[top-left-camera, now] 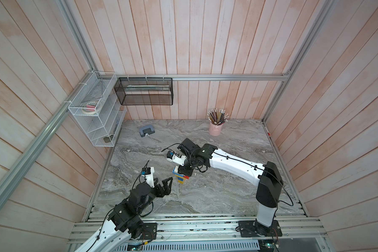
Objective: Assemble a spoon with lego
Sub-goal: Assemble the lego brick with the lego brick.
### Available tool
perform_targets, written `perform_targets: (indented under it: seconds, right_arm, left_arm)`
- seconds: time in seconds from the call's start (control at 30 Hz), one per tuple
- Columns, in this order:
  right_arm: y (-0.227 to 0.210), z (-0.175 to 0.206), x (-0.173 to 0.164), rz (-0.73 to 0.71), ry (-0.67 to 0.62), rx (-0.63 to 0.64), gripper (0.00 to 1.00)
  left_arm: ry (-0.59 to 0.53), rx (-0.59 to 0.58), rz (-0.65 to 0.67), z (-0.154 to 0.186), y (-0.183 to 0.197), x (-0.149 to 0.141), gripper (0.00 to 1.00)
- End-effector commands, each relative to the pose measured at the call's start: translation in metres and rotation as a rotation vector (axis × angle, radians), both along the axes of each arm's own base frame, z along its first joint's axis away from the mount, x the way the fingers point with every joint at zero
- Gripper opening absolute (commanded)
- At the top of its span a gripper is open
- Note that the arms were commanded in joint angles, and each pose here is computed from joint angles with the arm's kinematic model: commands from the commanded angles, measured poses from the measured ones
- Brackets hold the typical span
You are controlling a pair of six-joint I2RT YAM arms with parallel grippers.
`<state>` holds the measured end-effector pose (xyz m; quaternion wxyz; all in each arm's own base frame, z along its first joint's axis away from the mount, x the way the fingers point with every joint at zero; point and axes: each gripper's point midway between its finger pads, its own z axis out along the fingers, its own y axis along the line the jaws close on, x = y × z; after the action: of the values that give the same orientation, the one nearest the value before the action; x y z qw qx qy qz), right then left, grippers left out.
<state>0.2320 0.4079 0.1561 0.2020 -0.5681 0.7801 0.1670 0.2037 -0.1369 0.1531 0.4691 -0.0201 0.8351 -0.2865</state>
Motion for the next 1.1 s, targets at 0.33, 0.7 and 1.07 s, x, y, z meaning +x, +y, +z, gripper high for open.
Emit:
perform_targets:
  seconds: [0.33, 0.7, 1.07]
  right_arm:
    - [-0.002, 0.008, -0.003, 0.003, -0.004, -0.003, 0.18]
    - [-0.004, 0.017, -0.005, -0.002, -0.010, 0.024, 0.18]
    - [-0.003, 0.012, -0.007, 0.000, 0.006, 0.020, 0.17]
  left_arm:
    - [0.000, 0.013, 0.012, -0.004, 0.003, 0.001, 1.00]
    - [0.001, 0.013, 0.012, -0.004, 0.003, 0.001, 1.00]
    - [-0.001, 0.011, 0.010, -0.004, 0.003, 0.001, 1.00]
